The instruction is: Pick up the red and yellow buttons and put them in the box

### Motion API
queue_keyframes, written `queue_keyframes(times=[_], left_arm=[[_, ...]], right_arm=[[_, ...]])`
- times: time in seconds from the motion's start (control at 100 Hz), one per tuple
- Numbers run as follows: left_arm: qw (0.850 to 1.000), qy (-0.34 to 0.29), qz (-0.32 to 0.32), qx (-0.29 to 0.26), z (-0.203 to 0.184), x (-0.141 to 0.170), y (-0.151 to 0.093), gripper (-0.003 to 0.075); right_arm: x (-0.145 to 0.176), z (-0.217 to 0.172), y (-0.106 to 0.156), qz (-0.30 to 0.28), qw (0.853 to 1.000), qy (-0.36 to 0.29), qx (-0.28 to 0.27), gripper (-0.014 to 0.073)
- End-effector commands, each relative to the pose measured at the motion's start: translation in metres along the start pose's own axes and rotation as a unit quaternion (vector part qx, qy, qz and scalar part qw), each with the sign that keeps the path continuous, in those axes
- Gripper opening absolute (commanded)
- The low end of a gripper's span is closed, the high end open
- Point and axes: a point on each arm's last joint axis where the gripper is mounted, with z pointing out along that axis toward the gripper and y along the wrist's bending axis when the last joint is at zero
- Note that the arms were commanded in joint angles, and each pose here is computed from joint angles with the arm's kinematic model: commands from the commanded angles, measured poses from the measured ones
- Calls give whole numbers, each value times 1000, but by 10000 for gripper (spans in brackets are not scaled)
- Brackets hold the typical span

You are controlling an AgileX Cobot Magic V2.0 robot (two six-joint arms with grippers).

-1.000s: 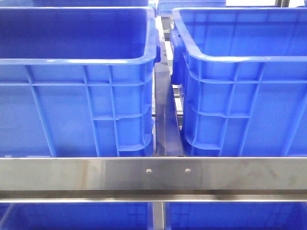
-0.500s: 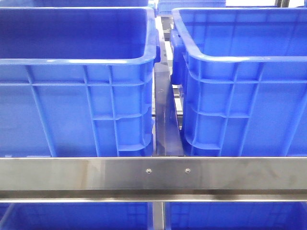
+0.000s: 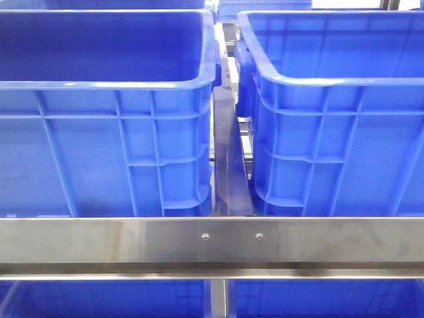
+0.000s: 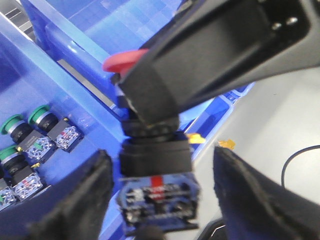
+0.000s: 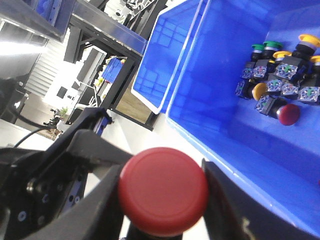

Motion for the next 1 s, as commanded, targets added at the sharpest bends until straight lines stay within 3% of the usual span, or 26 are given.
queue_keyframes(times=[0.0, 0.37, 0.65, 0.82, 0.99], left_arm=[[998, -56, 1, 6, -16, -13, -4, 442], [997, -76, 2, -19, -23, -15, 1, 442], [991, -89, -45, -90, -36, -5, 36, 442], [978, -99, -101, -154, -51, 20, 68, 442], [955, -121, -154, -223, -77, 57, 89, 442]], right_arm=[[-8, -6, 25, -18, 999, -22, -45, 32], [-31, -42, 14, -37, 995, -89, 2, 32], [-38, -64, 14, -57, 991, -116, 30, 32], [-38, -65, 13, -57, 991, -116, 31, 32], [-38, -65, 13, -57, 991, -118, 34, 32]])
